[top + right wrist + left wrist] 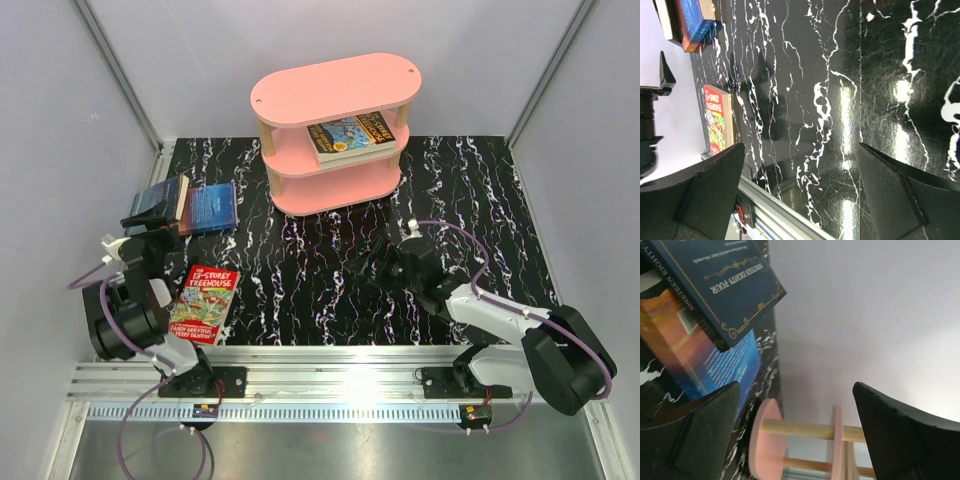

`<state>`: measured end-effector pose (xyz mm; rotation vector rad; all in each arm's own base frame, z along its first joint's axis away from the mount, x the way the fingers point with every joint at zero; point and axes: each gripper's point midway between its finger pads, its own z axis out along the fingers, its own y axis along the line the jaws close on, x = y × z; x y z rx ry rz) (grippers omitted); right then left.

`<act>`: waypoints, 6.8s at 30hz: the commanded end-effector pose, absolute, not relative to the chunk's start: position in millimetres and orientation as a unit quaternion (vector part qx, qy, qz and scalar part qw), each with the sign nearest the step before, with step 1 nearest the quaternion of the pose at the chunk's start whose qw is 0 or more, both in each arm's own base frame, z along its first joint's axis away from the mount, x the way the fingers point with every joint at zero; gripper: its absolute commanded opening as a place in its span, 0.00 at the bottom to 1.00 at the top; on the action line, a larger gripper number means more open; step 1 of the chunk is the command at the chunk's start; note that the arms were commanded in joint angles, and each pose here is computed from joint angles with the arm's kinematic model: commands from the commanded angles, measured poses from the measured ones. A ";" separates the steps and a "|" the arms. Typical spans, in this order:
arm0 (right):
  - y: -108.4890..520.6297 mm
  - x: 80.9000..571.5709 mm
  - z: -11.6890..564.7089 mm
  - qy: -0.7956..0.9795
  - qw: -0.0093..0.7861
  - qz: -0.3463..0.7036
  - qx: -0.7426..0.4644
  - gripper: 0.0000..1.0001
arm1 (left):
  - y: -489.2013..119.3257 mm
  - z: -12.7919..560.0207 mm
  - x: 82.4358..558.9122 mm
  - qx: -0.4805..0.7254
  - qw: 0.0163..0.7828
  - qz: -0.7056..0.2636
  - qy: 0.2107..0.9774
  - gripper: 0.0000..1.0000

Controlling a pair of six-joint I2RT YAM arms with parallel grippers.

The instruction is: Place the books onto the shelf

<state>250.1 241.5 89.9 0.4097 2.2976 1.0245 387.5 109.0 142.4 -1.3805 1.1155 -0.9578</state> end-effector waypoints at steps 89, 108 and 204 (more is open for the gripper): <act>503.4 162.8 114.7 0.805 0.096 0.581 -0.068 0.71 | -48.5 8.0 229.7 -0.359 0.346 -0.011 0.867 0.90; 508.7 139.5 68.9 0.830 0.053 0.551 -0.065 0.57 | -50.4 8.4 230.5 -0.354 0.349 -0.017 0.868 0.91; 328.4 215.9 280.3 0.832 0.361 0.392 -0.154 0.00 | -228.3 193.2 309.9 0.059 0.459 -0.642 0.612 0.99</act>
